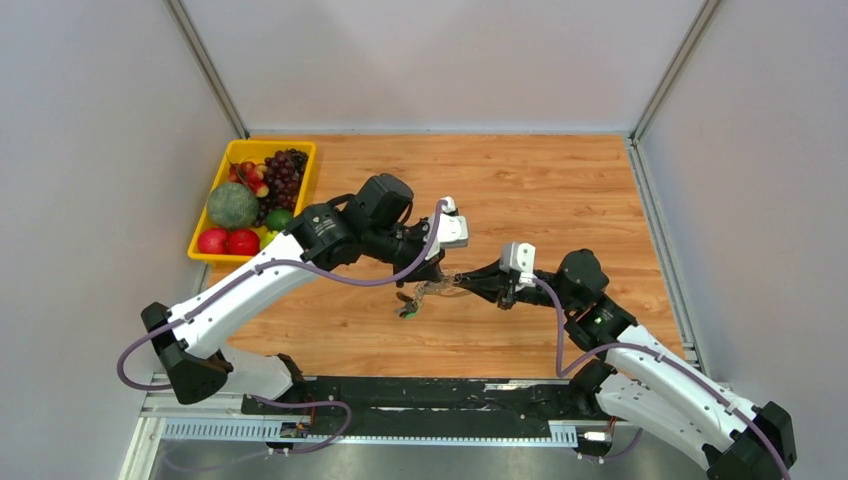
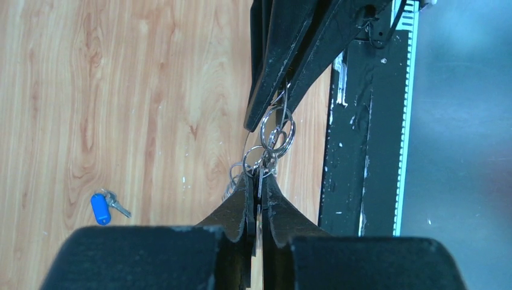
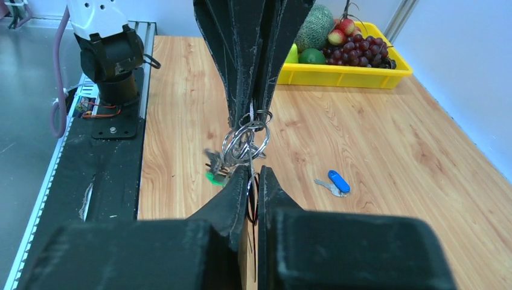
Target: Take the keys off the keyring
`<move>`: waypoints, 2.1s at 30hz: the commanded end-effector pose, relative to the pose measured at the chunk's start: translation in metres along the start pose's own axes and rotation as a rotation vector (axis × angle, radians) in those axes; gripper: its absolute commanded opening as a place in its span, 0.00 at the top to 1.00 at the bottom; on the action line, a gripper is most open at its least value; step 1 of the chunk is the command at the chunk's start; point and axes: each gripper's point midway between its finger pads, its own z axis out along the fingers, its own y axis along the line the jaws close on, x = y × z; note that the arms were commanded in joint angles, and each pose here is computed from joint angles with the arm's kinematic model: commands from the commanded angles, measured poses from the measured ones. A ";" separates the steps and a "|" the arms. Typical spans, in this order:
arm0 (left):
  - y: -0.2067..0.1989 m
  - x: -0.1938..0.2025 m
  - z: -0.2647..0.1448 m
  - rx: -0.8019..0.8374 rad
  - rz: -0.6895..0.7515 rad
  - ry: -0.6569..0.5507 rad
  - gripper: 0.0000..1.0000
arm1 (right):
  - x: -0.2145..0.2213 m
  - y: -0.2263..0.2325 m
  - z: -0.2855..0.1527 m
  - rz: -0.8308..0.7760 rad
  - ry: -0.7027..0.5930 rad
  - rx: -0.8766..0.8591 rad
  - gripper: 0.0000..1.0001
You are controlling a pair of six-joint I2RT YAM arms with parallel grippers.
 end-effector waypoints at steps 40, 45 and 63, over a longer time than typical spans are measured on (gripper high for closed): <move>0.019 -0.028 -0.038 -0.228 -0.006 -0.118 1.00 | -0.016 -0.013 -0.005 0.010 0.048 0.065 0.98; 0.017 -0.034 -0.042 -0.227 0.007 -0.150 1.00 | -0.017 -0.012 -0.005 0.018 0.043 0.063 0.62; 0.003 -0.037 -0.039 -0.146 0.006 -0.160 1.00 | -0.049 0.001 -0.003 -0.021 -0.059 -0.022 0.58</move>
